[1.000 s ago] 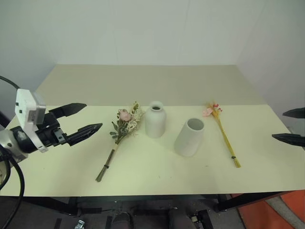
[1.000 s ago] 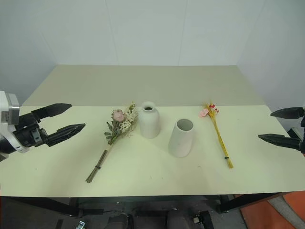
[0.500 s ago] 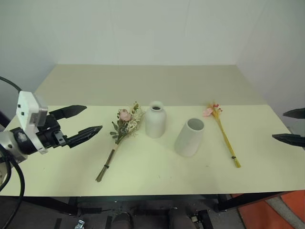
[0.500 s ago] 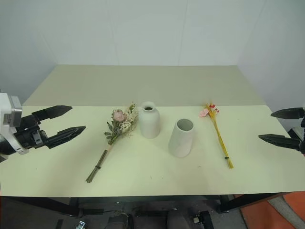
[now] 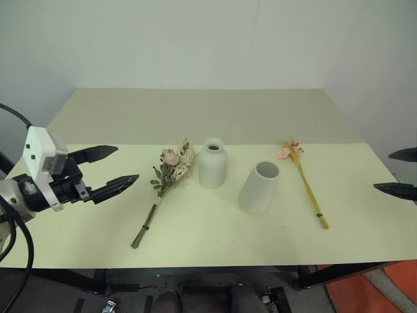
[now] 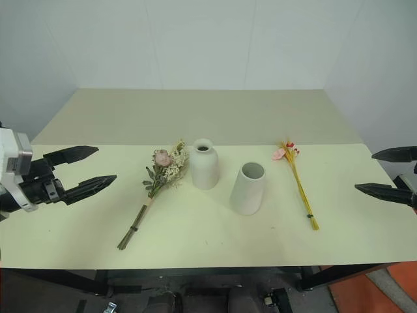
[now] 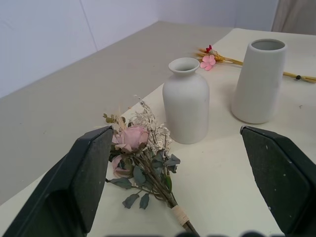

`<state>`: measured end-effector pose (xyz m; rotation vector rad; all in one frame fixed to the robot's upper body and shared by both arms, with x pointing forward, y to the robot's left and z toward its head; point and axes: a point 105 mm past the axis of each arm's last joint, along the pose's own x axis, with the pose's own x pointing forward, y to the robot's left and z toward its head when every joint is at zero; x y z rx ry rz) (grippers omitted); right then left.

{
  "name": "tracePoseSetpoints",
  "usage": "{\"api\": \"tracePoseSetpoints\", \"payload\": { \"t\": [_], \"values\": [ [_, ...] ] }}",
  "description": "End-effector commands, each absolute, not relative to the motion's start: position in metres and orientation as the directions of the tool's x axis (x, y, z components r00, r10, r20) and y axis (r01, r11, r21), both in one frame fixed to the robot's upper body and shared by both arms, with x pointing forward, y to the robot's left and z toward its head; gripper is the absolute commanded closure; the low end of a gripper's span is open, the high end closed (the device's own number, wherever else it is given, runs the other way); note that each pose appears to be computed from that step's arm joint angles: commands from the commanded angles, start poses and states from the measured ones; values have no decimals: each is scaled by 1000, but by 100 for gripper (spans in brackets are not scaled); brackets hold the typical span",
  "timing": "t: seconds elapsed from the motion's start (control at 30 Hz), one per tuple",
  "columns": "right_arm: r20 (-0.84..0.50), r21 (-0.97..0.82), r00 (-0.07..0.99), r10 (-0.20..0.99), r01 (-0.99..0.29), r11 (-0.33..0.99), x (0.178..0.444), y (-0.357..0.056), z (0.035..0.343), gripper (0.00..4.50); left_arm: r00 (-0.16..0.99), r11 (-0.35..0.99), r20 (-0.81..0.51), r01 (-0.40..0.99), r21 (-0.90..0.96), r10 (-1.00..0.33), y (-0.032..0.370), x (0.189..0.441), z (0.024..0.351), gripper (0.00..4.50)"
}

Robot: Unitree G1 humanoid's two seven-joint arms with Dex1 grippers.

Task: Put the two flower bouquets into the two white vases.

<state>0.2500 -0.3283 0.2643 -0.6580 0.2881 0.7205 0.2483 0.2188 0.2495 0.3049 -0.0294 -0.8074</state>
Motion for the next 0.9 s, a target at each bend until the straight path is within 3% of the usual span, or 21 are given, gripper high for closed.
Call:
{"api": "tracePoseSetpoints", "payload": {
  "t": [0.03,0.2,0.33,0.5,0.9],
  "values": [
    [-416,-490,744,522,-667,561,246,-326,278,0,714,656,-85,678,332,-695,219,249,256,2],
    [-427,-493,720,547,-692,528,244,-316,280,0,864,777,-136,496,388,-484,216,259,241,2],
    [-429,-506,659,618,-742,439,242,-285,289,0,857,815,-262,507,281,-444,199,256,216,2],
    [-427,-506,607,671,-775,379,247,-259,289,0,864,913,-427,368,175,-266,189,286,184,2],
    [-434,-503,551,713,-804,317,242,-235,291,0,776,921,-577,377,100,-255,158,323,164,2]
  ]
}}
